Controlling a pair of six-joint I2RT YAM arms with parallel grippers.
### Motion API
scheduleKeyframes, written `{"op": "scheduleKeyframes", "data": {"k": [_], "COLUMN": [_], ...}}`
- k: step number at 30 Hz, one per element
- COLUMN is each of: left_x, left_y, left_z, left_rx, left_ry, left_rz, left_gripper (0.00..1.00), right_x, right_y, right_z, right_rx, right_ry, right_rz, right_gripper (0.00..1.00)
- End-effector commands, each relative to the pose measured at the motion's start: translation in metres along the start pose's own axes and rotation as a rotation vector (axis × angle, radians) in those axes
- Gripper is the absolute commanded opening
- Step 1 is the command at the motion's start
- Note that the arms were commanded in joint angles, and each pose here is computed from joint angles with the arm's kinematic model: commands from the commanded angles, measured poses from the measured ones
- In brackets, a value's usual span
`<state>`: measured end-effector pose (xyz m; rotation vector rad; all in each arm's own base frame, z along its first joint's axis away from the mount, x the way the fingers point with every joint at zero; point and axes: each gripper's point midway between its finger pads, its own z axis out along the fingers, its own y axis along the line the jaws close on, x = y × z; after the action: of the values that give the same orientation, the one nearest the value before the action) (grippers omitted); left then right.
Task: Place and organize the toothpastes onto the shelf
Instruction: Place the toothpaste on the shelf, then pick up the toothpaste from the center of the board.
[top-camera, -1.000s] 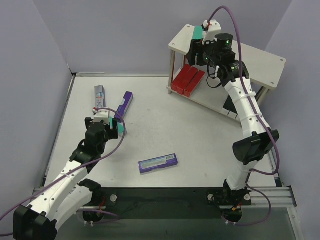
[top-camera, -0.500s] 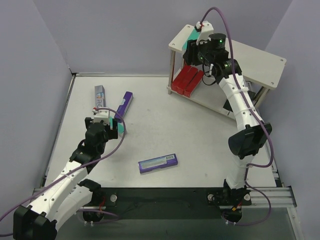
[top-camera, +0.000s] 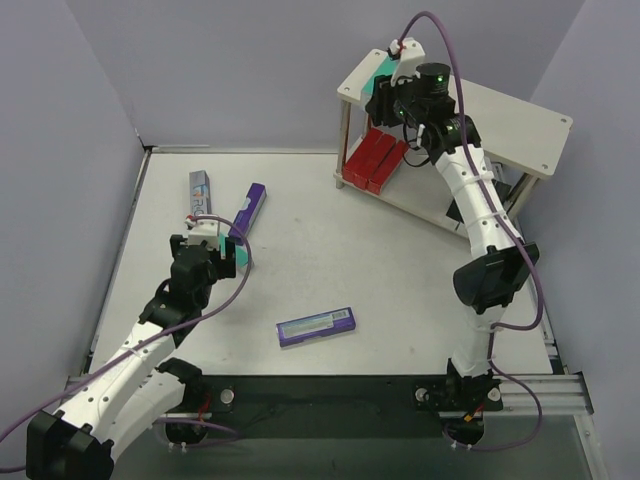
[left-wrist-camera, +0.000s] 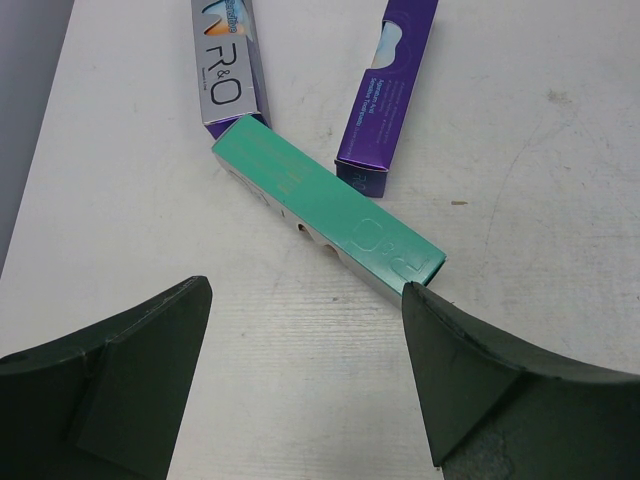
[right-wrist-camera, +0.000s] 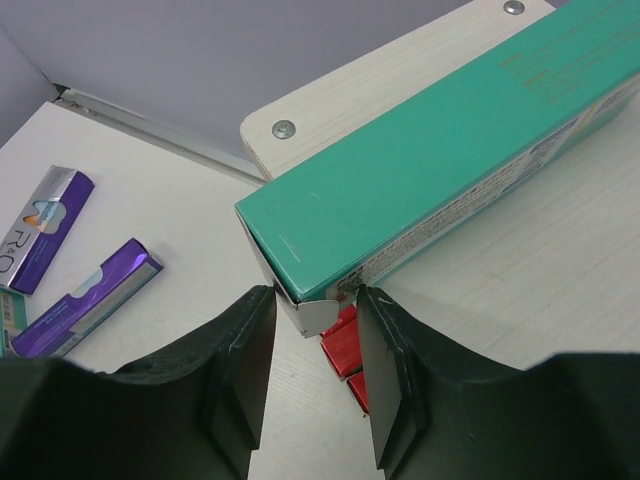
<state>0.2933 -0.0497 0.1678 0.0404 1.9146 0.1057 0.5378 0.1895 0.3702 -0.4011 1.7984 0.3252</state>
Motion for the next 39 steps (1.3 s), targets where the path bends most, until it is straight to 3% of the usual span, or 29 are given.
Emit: {"op": "scheduleKeyframes", "data": {"k": [1,8,16,24,31,39], "left_x": [-0.015,-0.016,-0.017,-0.024,-0.02,0.0], "left_y": [-0.001,-0.001,-0.005,0.0,0.005,0.02], "left_z": [-0.001,-0.001,-0.001,0.005,0.03,0.062], "left_rx": [0.004,0.004,0.015,-0.061,-0.179,-0.324], "left_ry": [-0.055,-0.057,-0.043,0.007,0.124,0.275], "left_rz": [-0.019,-0.021,-0.07,-0.153,-0.252,-0.416], "left_gripper": [0.88,0.88,0.88,0.88,0.89,0.93], "right_x": [-0.026,-0.03,-0.041,-0.033,0.024,0.122], "right_y": [-0.002,0.002,0.016,0.026,0.037,0.058], "right_z": [0.003,0.0,-0.036,-0.098,-0.145,-0.194], "right_rx": [-0.001,-0.018,-0.051,-0.043,-0.017,-0.033], "right_ry": [-0.085,-0.095,-0.128,-0.139,-0.081,0.062], "right_rz": [-0.031,-0.021,-0.007,0.031,0.127,0.214], "right_gripper": [0.38,0.4,0.62,0.75,0.95,0.99]}}
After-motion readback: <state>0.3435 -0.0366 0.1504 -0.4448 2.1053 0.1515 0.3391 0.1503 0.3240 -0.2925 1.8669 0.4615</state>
